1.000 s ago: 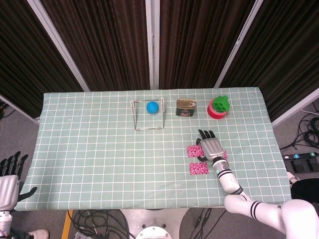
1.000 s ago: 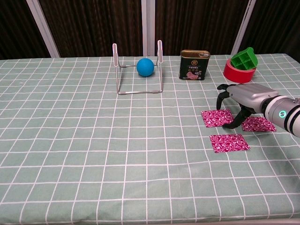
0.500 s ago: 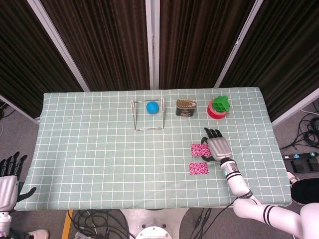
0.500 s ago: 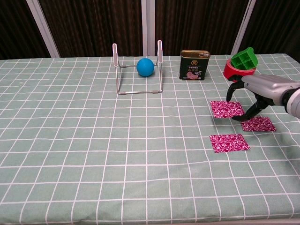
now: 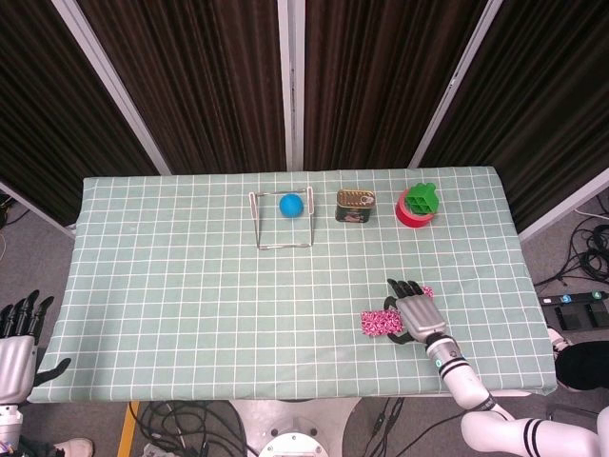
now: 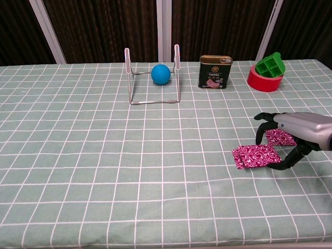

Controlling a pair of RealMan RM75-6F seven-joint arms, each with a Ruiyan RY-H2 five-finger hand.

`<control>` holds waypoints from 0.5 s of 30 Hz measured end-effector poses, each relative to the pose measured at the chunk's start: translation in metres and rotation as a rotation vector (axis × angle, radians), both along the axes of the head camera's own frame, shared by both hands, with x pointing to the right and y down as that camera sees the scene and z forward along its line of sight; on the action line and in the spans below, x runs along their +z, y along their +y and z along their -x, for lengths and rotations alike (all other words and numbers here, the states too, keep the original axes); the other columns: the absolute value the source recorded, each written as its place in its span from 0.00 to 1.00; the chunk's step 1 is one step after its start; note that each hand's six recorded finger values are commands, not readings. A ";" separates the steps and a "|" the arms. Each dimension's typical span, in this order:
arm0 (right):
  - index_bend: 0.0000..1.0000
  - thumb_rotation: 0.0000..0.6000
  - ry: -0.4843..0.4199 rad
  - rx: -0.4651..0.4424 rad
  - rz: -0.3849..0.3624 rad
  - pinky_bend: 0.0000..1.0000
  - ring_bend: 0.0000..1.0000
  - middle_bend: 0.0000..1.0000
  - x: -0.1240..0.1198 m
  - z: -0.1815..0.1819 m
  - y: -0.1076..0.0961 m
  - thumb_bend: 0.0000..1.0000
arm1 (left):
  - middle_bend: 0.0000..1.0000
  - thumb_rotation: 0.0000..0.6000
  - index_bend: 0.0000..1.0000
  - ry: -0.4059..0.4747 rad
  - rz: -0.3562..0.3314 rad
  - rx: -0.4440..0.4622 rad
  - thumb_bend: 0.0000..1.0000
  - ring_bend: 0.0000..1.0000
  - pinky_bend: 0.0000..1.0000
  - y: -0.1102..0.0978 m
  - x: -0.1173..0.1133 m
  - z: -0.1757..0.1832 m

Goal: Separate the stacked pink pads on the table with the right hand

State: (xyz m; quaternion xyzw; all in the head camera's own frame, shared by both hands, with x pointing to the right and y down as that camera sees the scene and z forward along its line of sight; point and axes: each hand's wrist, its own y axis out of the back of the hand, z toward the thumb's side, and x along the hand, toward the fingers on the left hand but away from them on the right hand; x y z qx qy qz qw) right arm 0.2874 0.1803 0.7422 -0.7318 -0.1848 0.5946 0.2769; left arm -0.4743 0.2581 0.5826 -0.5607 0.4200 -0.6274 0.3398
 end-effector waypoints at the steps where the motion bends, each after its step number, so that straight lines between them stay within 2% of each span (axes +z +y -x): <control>1: 0.38 0.85 0.000 0.000 0.001 0.00 0.00 0.00 0.001 0.000 0.000 0.16 | 0.05 1.00 0.14 0.000 0.000 0.000 0.07 0.06 0.08 0.000 0.000 0.000; 15: 0.36 0.86 0.005 -0.002 0.008 0.00 0.00 0.00 0.009 0.009 0.000 0.16 | 0.05 1.00 0.14 0.003 -0.001 -0.006 0.07 0.06 0.08 0.001 0.001 0.002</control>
